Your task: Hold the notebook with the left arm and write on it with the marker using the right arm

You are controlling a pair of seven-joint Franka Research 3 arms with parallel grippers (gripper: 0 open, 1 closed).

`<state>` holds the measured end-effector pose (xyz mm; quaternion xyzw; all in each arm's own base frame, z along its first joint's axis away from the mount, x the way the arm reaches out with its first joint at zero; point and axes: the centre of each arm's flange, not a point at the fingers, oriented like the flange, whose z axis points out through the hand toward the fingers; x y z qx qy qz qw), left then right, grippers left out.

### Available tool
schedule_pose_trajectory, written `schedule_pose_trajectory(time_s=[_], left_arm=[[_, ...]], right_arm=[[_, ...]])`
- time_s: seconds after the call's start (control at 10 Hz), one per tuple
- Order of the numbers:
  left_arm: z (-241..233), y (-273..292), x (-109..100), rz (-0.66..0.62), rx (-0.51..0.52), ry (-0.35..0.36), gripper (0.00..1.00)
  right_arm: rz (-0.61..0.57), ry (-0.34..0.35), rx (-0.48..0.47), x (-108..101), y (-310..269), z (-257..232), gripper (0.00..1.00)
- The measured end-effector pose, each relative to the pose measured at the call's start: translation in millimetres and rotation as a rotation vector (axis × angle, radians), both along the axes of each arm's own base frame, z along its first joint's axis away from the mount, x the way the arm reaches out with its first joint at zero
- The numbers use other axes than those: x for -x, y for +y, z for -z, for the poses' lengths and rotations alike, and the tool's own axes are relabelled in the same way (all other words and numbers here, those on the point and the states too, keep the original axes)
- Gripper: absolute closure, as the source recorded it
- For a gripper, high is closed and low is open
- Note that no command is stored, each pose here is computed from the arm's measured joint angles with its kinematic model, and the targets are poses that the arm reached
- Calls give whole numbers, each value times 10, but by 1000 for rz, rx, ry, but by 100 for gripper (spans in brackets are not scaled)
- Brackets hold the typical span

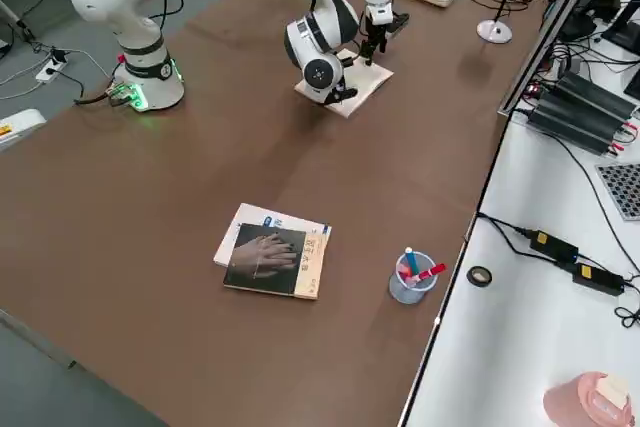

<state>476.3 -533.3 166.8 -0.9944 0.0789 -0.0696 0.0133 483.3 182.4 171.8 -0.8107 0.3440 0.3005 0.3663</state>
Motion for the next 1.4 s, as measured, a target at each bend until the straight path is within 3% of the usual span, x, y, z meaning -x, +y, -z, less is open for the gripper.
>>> schedule_pose_trajectory(time_s=[1.4], left_arm=[[0, 0, 0, 0, 0, 0, 0]], right_arm=[[-3, -6, 4, 32, 123, 2, 82]])
